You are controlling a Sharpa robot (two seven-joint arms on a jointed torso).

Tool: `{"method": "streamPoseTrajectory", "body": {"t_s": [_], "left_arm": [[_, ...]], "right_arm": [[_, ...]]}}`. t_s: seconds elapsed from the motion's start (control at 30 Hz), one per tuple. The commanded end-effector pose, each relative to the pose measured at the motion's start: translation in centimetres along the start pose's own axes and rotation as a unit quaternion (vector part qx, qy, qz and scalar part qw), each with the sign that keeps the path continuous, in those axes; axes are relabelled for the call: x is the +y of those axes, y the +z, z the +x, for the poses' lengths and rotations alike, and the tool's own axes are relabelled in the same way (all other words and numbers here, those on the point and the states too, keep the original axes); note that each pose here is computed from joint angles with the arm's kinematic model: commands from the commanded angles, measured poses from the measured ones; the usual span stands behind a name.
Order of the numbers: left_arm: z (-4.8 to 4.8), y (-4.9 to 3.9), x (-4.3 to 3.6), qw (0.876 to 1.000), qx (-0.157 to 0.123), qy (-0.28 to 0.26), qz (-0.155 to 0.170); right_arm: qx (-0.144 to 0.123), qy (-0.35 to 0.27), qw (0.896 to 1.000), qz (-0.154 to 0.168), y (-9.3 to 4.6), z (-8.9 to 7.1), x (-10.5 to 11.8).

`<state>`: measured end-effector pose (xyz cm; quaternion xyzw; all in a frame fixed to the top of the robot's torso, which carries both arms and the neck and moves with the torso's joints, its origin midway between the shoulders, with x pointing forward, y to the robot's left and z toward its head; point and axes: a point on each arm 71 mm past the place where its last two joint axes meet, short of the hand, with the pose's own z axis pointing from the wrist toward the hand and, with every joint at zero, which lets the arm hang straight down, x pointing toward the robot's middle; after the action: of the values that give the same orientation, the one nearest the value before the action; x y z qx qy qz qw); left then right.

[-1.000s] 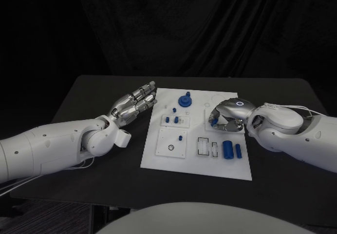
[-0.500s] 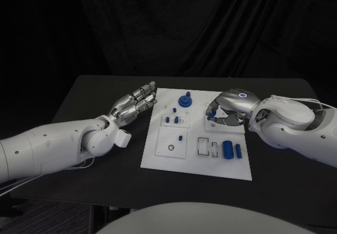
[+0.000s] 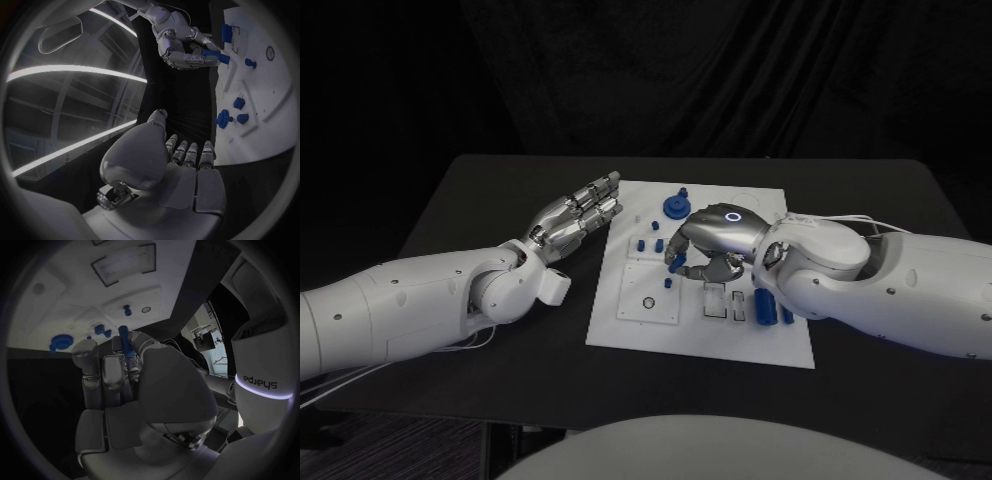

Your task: Assemble the parts on the task board

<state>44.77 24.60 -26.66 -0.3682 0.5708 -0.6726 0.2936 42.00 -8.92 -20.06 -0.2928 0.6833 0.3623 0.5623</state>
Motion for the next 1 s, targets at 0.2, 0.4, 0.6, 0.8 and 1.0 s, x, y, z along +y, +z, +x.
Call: {"method": "streamPoseTrajectory", "body": {"t_s": [0.2, 0.4, 0.6, 0.8, 1.0], "left_arm": [[-0.05, -0.08, -0.49, 0.999, -0.006, 0.004, 0.040], [-0.02, -0.02, -0.44, 0.999, -0.004, 0.002, 0.039], [0.00, 0.03, -0.39, 0.999, -0.001, 0.000, 0.037], [0.06, 0.07, -0.35, 0.999, 0.002, -0.002, 0.035], [0.05, 0.07, -0.32, 0.999, 0.003, -0.003, 0.034]], "right_arm": [[0.005, 0.000, 0.999, -0.051, 1.9, 1.4, 2.3], [0.019, -0.018, 0.998, -0.063, 2.8, 2.2, 3.0], [0.031, -0.052, 0.995, -0.078, 3.2, 3.1, 3.7], [0.044, -0.068, 0.994, -0.078, 3.2, 3.7, 3.7], [0.047, -0.072, 0.993, -0.075, 3.1, 3.8, 3.5]]}}
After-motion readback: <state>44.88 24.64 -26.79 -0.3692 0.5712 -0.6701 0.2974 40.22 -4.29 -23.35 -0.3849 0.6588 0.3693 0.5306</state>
